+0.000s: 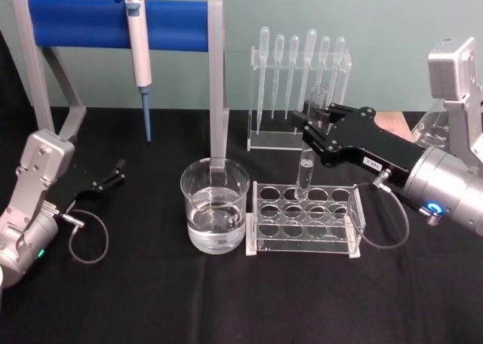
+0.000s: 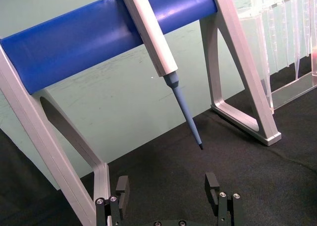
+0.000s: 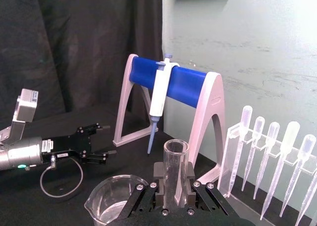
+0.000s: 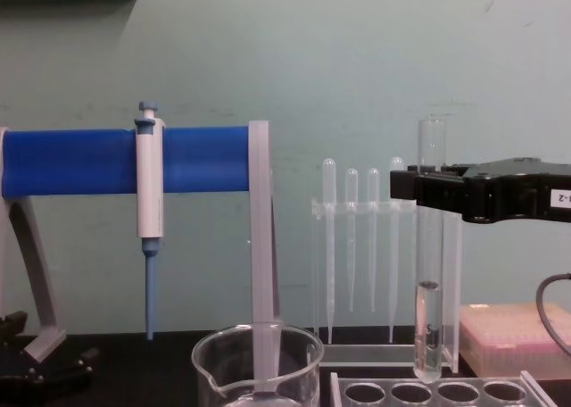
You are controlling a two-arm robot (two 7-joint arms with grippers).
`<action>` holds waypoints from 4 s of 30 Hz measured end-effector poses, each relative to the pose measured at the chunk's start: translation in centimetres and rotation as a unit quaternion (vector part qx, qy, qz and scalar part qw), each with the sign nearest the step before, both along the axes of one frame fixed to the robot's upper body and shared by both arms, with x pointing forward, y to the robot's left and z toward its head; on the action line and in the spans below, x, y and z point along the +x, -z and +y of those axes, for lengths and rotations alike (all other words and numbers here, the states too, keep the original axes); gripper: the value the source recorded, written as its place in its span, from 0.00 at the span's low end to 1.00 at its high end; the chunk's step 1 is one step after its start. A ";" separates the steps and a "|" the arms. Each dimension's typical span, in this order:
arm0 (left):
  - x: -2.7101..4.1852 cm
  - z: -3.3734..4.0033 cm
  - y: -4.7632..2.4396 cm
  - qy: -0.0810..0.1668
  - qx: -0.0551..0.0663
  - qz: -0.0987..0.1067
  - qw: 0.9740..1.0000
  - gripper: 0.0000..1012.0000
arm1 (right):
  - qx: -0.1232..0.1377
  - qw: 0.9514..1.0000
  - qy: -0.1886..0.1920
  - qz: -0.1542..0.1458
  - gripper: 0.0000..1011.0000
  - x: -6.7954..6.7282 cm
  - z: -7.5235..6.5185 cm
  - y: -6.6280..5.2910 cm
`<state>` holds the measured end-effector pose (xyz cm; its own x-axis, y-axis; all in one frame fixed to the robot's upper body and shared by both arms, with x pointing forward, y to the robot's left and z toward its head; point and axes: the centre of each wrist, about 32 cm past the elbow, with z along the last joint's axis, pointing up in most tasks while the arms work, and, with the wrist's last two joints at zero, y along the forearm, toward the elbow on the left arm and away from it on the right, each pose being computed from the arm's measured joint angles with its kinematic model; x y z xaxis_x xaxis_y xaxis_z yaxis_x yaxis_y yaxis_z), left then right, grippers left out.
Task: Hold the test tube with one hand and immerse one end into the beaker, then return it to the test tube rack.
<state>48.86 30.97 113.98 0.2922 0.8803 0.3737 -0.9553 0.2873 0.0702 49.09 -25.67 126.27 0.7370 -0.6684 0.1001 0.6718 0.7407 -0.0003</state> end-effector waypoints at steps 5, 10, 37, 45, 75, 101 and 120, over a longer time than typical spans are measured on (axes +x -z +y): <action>0.00 0.00 0.00 0.000 0.000 0.000 1.000 0.99 | 0.000 1.000 0.000 0.000 0.22 0.0 0.0 0.0; 0.00 0.00 0.00 0.000 0.000 0.000 1.000 0.99 | 0.000 1.000 0.000 0.000 0.22 0.0 0.0 0.0; 0.00 0.00 0.00 0.000 0.000 0.000 1.000 0.99 | -0.001 1.000 -0.002 0.000 0.22 0.0 0.0 0.0; 0.00 0.00 0.00 0.000 0.000 0.000 1.000 0.99 | -0.001 1.000 -0.002 0.000 0.22 0.0 0.0 0.0; 0.00 0.00 0.00 0.000 0.000 0.000 1.000 0.99 | -0.001 1.000 -0.002 0.000 0.22 0.0 0.0 0.0; 0.00 0.00 0.00 0.000 0.000 0.000 1.000 0.99 | -0.001 1.000 -0.002 0.000 0.22 0.0 0.0 0.0; 0.00 0.00 0.00 0.000 0.000 0.000 1.000 0.99 | -0.001 1.000 -0.002 0.000 0.22 0.0 0.0 0.0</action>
